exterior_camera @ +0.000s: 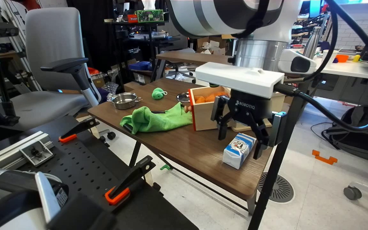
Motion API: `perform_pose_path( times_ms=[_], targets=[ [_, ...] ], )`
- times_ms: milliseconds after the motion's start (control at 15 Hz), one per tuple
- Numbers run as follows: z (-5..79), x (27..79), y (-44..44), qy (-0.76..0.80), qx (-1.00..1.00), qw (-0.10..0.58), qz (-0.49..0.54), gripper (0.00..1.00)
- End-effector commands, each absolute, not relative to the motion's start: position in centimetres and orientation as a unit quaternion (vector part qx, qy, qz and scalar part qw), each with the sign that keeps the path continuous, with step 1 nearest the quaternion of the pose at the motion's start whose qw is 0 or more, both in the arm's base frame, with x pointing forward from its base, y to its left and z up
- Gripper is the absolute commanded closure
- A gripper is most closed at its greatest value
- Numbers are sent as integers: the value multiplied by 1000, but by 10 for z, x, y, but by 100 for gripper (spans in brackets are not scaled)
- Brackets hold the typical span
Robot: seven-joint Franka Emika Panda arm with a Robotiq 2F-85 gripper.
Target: Move the milk carton to the left
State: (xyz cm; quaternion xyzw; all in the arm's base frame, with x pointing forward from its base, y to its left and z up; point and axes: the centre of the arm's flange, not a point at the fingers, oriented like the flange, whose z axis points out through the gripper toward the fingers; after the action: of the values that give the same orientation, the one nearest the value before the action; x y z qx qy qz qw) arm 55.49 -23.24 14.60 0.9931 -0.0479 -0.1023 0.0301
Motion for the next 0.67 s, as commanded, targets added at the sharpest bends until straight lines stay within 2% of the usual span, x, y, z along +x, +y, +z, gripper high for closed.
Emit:
perform_pose_path(
  times_ms=[0,200,400,600],
  targets=[
    [138,564,-238,-47,994,40,-92,35],
    [137,565,-238,-44,994,44,-88,60],
    [141,561,-235,-39,994,50,-86,80],
    [156,545,-225,-18,995,53,-83,83]
  ],
)
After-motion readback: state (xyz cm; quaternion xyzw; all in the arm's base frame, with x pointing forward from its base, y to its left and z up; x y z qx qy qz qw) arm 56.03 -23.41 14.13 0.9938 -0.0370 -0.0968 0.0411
